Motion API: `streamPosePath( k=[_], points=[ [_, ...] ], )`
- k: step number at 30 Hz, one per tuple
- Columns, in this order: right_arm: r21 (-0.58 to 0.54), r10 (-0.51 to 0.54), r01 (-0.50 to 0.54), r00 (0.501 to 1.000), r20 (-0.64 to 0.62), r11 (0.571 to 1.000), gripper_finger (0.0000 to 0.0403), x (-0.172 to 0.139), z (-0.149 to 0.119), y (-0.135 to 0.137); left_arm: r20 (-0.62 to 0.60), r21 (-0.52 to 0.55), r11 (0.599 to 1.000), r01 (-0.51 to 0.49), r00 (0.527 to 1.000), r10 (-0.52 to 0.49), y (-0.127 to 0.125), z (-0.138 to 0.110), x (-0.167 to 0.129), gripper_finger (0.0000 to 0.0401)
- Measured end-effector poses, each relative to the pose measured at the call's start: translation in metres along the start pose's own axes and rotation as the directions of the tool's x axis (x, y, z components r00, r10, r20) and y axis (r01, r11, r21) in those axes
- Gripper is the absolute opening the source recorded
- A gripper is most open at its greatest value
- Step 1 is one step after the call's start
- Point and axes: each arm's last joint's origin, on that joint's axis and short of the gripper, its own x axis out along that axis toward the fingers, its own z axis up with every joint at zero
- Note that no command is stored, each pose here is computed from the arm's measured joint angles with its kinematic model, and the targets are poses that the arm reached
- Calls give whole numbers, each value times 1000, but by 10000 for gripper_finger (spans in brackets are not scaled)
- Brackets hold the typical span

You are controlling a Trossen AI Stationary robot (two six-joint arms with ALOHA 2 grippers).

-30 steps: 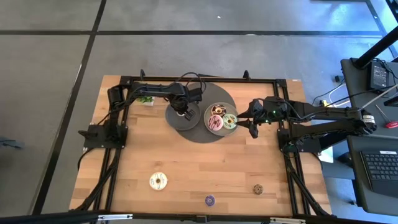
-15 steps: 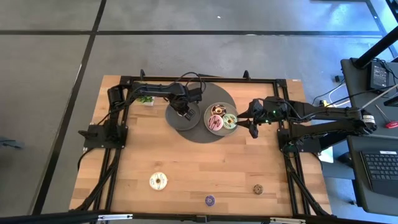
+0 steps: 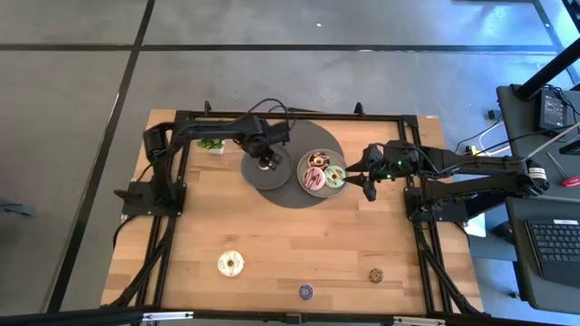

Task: Pick & Place donuts
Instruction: Put the small blue donut on the dark gray plate

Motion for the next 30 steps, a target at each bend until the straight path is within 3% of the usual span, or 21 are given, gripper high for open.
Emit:
streamPosePath(
  k=[4,8,10,15,17,23,30],
  points=[
    [-3,0,0,1000,0,1000,179,0,0,0,72,96,990,99,992,-106,-11,-12,-30,159],
    [-27,1,-1,1000,2,1000,179,0,0,0,159,288,933,215,950,-268,-36,-29,-59,161],
    [-40,2,-2,1000,2,999,179,0,0,0,176,401,867,295,904,-389,-54,-40,-72,163],
    [-79,4,-3,1000,1,997,179,0,0,0,101,690,558,462,702,-705,-103,-70,-98,162],
    [-93,3,-3,1000,1,996,179,0,0,0,84,756,476,450,654,-752,-119,-82,-102,160],
    [-102,2,-2,1000,-4,995,179,0,0,0,92,875,373,310,649,-755,-147,-113,-100,162],
    [-144,-107,109,994,22,984,179,0,0,-3,-19,924,234,303,646,-763,-162,-136,-94,164]
  ],
)
